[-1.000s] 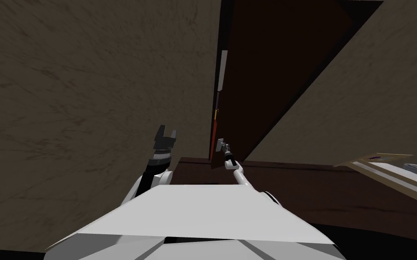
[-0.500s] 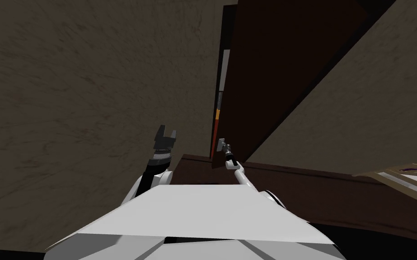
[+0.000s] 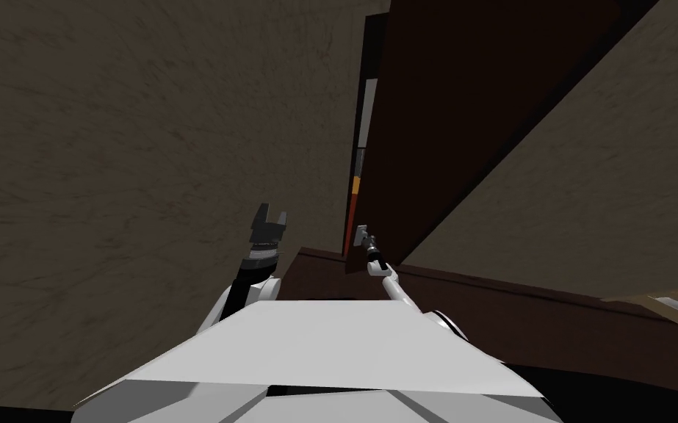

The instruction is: Pull the door open

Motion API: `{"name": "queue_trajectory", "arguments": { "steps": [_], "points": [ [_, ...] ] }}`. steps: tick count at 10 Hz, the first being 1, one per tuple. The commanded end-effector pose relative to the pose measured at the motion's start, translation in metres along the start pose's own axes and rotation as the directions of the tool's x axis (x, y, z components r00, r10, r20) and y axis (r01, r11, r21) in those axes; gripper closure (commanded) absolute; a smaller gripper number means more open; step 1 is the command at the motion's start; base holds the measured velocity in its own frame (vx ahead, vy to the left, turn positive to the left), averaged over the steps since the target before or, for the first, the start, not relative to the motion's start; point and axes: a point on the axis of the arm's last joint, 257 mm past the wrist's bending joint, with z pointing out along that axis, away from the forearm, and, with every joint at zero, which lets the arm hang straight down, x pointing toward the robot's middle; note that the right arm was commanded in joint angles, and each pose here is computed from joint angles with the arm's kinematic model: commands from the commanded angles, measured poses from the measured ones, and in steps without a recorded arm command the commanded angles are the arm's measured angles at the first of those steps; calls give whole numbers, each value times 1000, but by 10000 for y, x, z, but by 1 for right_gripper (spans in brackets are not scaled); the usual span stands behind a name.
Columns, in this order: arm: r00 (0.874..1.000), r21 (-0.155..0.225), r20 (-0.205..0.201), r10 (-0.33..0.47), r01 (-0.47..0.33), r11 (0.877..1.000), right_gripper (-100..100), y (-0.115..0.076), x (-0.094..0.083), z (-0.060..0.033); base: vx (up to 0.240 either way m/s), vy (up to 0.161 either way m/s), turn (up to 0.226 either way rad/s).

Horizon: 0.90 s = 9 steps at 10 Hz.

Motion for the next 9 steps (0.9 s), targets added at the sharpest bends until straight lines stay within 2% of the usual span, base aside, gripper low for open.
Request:
{"name": "queue_trajectory", "arguments": {
  "steps": [1, 3, 5, 7, 9],
  "points": [
    [998, 2, 2, 63, -63, 998, -100, -20, 21, -3, -86, -62, 57],
    [992, 4, 4, 128, -128, 992, -100, -43, 43, -7, -93, -62, 12],
    [977, 6, 7, 212, -212, 977, -100, -73, 73, -12, -97, -48, 107],
    [953, 9, 10, 303, -303, 953, -100, -108, 107, -19, -115, -32, 100],
    [919, 13, 15, 394, -394, 919, -100, -148, 144, -27, -108, -70, 63]
  ]
}}
